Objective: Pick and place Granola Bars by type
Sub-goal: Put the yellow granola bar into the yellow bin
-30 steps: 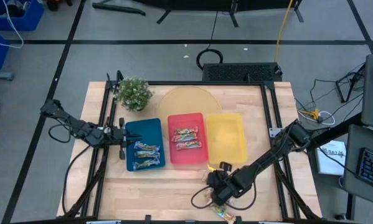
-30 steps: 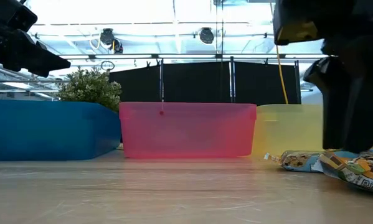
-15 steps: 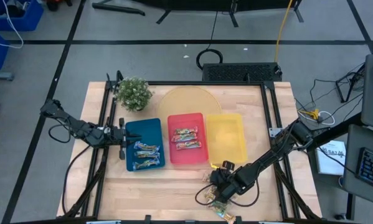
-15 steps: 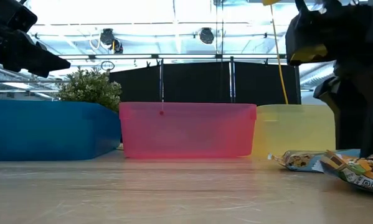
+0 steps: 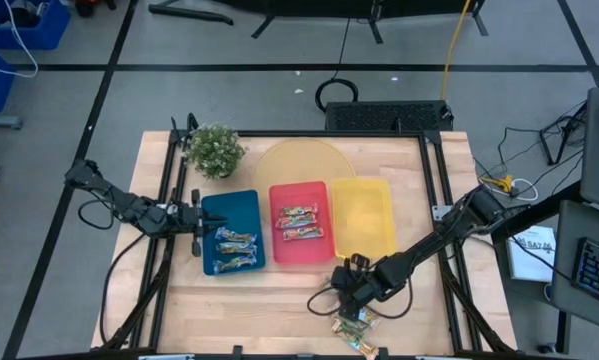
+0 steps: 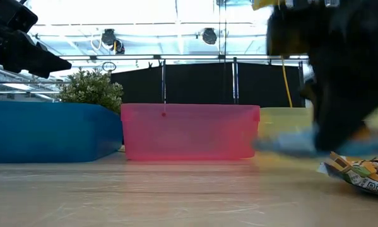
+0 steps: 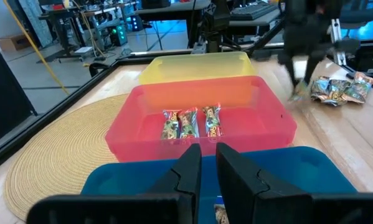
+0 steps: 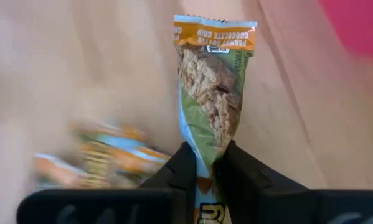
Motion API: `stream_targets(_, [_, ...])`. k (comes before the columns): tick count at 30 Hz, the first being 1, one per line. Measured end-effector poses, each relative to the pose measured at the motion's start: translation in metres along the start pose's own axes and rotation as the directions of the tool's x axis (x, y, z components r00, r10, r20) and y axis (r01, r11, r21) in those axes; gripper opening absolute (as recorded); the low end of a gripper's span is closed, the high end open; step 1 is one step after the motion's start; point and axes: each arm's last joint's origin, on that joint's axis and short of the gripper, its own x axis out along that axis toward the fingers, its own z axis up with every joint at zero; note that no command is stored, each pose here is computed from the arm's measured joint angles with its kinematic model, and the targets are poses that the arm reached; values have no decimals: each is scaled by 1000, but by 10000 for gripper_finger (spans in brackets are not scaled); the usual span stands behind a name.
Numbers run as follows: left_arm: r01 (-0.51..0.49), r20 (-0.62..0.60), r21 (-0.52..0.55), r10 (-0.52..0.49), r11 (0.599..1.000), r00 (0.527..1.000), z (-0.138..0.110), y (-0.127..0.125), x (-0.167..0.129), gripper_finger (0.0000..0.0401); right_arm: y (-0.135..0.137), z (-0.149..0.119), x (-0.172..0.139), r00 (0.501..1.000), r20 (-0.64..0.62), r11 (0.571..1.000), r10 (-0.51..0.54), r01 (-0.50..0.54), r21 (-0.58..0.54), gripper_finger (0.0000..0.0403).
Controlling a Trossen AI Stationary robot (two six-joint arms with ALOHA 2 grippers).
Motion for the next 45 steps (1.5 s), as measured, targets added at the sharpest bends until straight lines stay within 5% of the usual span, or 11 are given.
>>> stream_targets(10, [-1, 0, 0, 1, 1000, 1000, 0, 0, 0, 58, 1, 23, -74, 972, 175, 977, 156, -126, -171, 49])
stream_targets(14, [0, 0, 0, 0, 1000, 1000, 0, 0, 0, 58, -24, 27, -111, 962, 275, 956, 0, 81, -281, 49])
stream_targets(17, [-1, 0, -1, 1, 1000, 1000, 0, 0, 0, 58, -49, 28, -133, 931, 327, 898, -163, 277, -341, 49])
stream_targets(20, [-1, 1, 14, 1, 1000, 1000, 0, 0, 0, 58, -75, 28, -142, 918, 297, 846, -264, 368, -386, 49])
stream_targets(27, [-1, 1, 20, 1, 1000, 1000, 0, 0, 0, 58, -130, 26, -113, 886, 209, 813, -413, 463, -354, 49])
stream_targets(35, [0, 7, 16, 0, 1000, 1000, 1, 0, 0, 58, -173, 0, -62, 944, 119, 881, -309, 331, -338, 49])
stream_targets(45, [0, 31, 20, 0, 1000, 1000, 3, 0, 0, 58, -189, -15, -49, 965, 31, 924, -261, 259, -283, 37])
